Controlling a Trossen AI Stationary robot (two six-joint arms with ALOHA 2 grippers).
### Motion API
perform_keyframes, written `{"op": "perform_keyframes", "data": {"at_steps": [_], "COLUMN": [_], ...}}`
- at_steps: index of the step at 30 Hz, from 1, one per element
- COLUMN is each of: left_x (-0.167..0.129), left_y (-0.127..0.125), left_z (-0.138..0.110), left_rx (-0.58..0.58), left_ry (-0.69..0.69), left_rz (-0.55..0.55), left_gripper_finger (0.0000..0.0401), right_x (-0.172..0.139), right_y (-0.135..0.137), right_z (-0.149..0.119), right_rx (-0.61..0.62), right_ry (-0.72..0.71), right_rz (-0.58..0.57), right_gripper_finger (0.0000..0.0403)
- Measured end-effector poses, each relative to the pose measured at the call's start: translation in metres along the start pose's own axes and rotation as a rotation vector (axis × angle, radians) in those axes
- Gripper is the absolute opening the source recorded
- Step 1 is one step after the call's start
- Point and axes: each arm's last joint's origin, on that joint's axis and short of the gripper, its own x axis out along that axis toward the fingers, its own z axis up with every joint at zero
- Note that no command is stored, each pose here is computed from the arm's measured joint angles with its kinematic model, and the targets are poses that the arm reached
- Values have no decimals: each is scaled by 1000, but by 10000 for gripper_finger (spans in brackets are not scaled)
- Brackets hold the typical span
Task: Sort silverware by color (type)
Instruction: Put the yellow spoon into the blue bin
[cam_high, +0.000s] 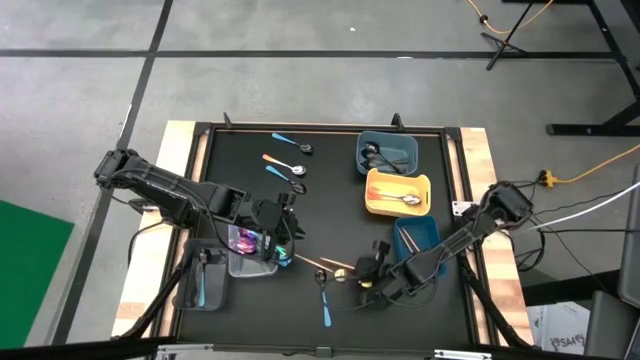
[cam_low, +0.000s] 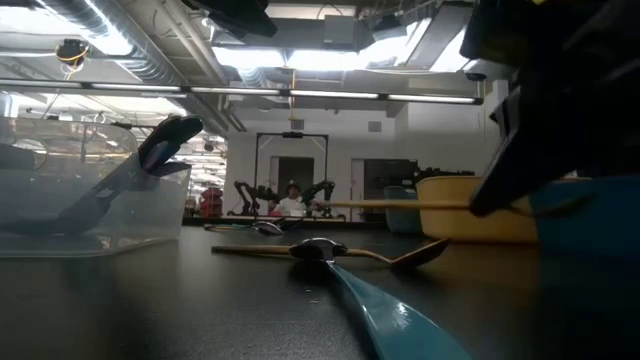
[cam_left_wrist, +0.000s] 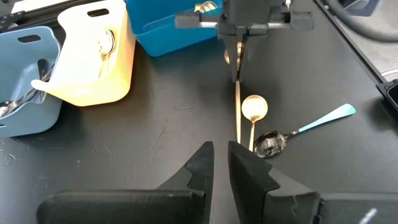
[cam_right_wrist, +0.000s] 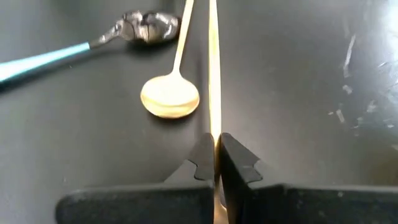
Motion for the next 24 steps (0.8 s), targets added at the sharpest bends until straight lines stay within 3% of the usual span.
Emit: {"op": "perform_keyframes", "data": {"at_steps": [11, 24], "left_x": [0, 0], "left_y": [0, 0], "left_z": [0, 0], "left_rx": [0, 0], "left_ry": [0, 0], "left_rz": [0, 0], "left_gripper_finger": [41, 41], "right_x": [-30, -87], "right_y": [-8, -43], "right_z": [17, 27], "right_rx": [47, 46], "right_ry": [-65, -57], "right_rz": [52, 45], "right_gripper_finger": [0, 0]}}
